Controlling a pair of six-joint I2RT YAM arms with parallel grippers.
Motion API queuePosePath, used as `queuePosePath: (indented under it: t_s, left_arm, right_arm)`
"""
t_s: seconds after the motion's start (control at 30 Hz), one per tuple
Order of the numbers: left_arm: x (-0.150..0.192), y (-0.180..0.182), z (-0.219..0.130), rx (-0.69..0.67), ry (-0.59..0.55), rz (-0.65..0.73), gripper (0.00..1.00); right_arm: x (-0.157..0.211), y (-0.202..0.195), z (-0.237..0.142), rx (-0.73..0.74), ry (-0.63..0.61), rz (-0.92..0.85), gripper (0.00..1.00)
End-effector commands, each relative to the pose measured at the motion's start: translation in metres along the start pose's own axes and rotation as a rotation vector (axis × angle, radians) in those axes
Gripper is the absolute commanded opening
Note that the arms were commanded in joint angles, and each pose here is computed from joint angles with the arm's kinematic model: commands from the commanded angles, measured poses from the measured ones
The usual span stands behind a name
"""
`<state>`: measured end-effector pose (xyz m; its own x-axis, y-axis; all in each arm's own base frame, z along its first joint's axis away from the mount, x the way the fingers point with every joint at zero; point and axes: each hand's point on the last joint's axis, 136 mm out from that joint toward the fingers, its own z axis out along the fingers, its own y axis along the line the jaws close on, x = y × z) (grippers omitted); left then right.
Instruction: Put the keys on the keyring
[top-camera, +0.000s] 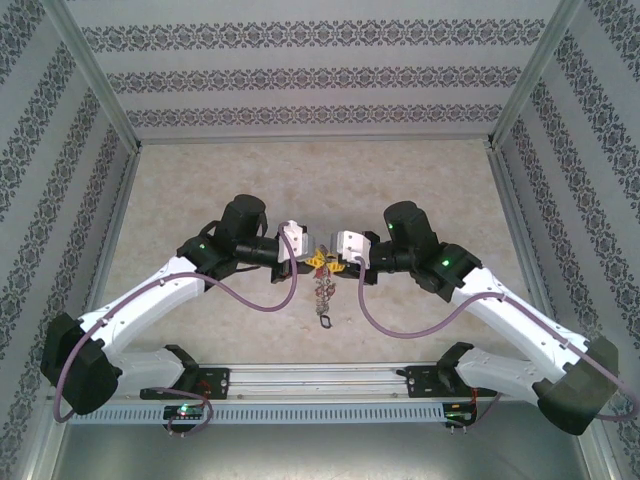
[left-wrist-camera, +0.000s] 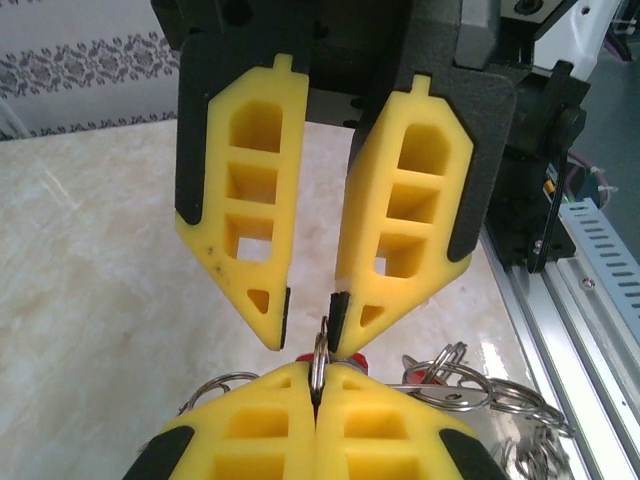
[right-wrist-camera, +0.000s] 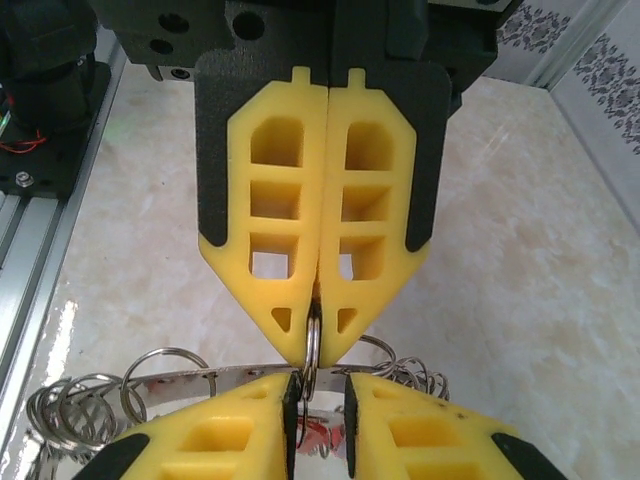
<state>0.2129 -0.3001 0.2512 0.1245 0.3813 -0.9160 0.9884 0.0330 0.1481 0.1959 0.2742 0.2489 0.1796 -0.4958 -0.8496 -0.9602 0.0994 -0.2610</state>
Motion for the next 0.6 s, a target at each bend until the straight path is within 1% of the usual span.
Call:
queuePosePath:
  t_s: [0.0,0.1,0.23,0.37,0.43,0.57]
  left_arm:
    - [-0.029,-0.002,-0.009,0.005,-0.119,0.045,0.00]
    - [-0.031,-0.001,-0.009,0.000,-0.146,0.051,0.00]
    - [-0.032,0.001,-0.010,-0.009,-0.154,0.044,0.00]
    - [-0.034,0.002,-0.010,-0.012,-0.174,0.052,0.00]
    - [-0.035,0.003,-0.010,-0.015,-0.181,0.052,0.00]
    - [-0.035,0.002,-0.010,-0.012,-0.186,0.058,0.00]
  right_arm:
    - [0.000,-0.001,-0.004,0.015,-0.013,-0.021,0.19]
    - [0.003,0.001,-0.003,0.001,0.000,-0.031,0.15]
    - [0.010,0.000,-0.002,0.014,0.024,-0.025,0.15]
    - [0.012,-0.001,0.000,0.019,0.026,-0.021,0.19]
    - [0.013,-0.003,0.000,0.025,0.031,-0.017,0.24]
    - [0.011,-0.006,-0.003,0.049,0.024,-0.022,0.24]
